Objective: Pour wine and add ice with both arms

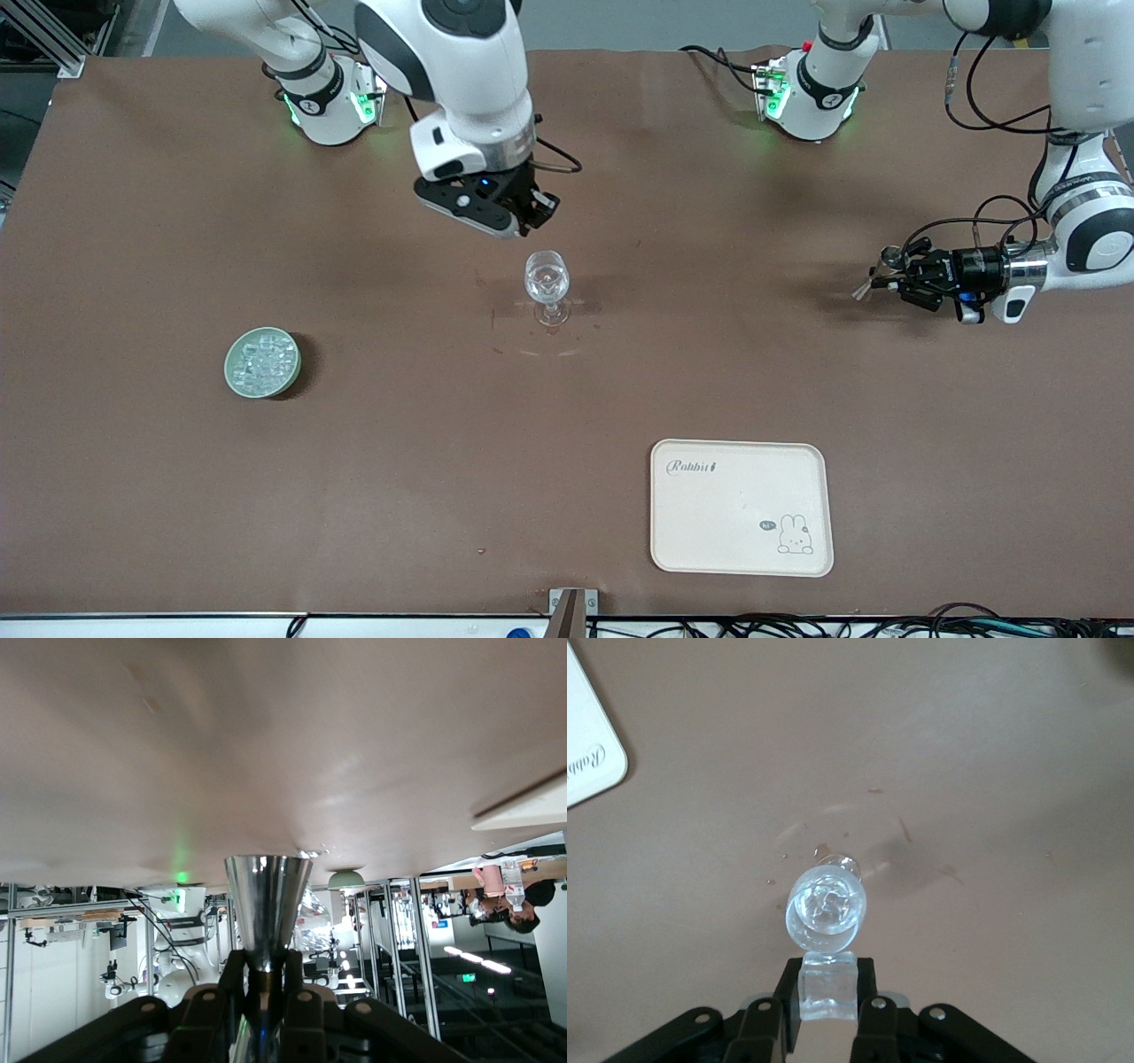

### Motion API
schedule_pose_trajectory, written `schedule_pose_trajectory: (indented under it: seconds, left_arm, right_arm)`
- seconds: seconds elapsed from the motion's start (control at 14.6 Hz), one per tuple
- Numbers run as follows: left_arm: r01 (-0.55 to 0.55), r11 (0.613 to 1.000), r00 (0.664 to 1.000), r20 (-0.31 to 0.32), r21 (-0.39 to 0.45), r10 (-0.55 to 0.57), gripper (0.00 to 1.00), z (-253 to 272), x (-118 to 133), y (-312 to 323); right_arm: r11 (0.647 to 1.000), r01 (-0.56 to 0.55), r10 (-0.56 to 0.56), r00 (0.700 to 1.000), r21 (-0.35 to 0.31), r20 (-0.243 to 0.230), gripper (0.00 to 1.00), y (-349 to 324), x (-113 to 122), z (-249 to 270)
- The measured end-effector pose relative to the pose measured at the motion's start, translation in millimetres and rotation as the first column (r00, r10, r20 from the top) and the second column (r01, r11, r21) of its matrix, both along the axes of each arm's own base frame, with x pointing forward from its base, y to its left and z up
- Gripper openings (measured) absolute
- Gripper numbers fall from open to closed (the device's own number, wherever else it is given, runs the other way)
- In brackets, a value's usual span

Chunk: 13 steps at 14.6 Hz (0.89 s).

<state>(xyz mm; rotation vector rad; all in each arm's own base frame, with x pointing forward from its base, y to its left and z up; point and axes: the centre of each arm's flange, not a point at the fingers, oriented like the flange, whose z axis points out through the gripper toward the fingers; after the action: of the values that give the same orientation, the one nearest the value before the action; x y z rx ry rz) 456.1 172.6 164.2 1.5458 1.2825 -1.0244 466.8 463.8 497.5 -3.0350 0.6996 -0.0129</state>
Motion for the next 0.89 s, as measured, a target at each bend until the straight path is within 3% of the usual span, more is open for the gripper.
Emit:
schedule_pose_trajectory:
  seconds: [0.27, 0.89]
  left_arm:
    - [0.006, 1.000, 1.000, 0.004, -0.008, -0.006, 0.21, -49.2, -23.6, 9.6]
    - [0.004, 1.000, 0.999, 0.036, -0.027, -0.003, 0.21, -70.9, -32.2, 11.6]
  right_arm:
    - [1.000, -0.022, 0.022, 1.000, -0.011, -0.012, 0.28, 12.3, 6.3, -35.5]
    - [0.995, -0.047, 0.048, 0.999, -0.087, 0.000, 0.28, 10.5, 17.9, -71.5]
